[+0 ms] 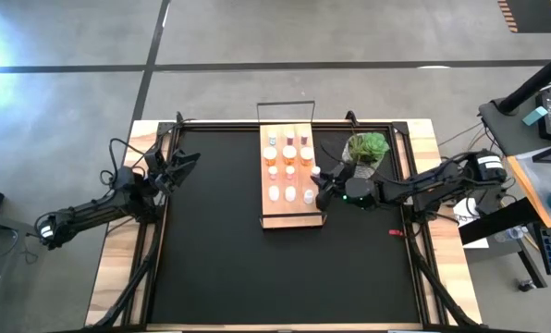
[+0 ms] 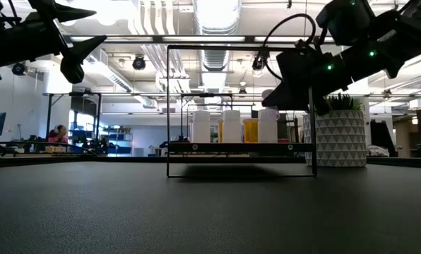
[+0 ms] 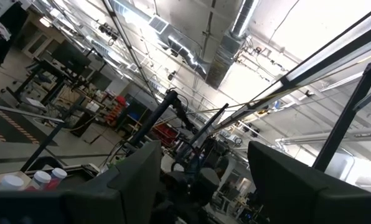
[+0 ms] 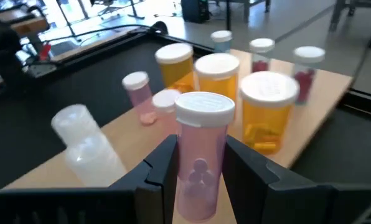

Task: Pick and place medicine bottles onto shelf by color
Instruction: Put the pink pill bottle on the shelf aligned with the pink pill bottle

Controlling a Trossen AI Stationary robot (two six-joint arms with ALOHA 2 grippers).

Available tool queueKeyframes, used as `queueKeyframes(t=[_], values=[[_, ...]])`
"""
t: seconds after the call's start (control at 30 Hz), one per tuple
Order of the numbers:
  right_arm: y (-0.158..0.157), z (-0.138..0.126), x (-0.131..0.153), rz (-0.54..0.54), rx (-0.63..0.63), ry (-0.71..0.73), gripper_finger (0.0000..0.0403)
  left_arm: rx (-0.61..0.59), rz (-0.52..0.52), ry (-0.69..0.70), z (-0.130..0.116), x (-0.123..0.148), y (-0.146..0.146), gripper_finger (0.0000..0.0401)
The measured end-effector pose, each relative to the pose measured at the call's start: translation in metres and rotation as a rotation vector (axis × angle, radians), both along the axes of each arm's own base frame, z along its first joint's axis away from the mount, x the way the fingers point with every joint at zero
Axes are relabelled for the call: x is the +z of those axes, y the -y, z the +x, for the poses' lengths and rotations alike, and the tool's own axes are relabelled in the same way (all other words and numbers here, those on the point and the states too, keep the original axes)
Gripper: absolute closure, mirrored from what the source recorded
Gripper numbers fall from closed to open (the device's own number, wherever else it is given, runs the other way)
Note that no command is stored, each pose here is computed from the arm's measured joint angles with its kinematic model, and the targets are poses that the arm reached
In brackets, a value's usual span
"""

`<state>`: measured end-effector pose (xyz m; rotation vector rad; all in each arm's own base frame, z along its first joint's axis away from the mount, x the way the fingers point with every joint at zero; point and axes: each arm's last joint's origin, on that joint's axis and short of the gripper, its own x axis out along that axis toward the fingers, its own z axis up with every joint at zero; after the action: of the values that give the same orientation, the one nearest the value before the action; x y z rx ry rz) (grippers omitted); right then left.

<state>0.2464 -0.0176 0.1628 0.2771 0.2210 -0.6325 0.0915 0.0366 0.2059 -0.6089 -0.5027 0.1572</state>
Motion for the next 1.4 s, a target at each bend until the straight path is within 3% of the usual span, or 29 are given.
queueKeyframes(t=[0.27,0.97,1.4], values=[[-0.001,0.007,-0.013,-0.084,0.061,-0.073,0.0303,0.000,0.000,0.000,0.000,0.000,0.000,0.0177],[0.003,0.018,-0.039,-0.045,0.029,-0.040,0.0303,0.000,0.000,0.000,0.000,0.000,0.000,0.0177],[0.003,0.020,-0.040,-0.049,0.029,-0.025,0.0303,0.000,0.000,0.000,0.000,0.000,0.000,0.0177]])
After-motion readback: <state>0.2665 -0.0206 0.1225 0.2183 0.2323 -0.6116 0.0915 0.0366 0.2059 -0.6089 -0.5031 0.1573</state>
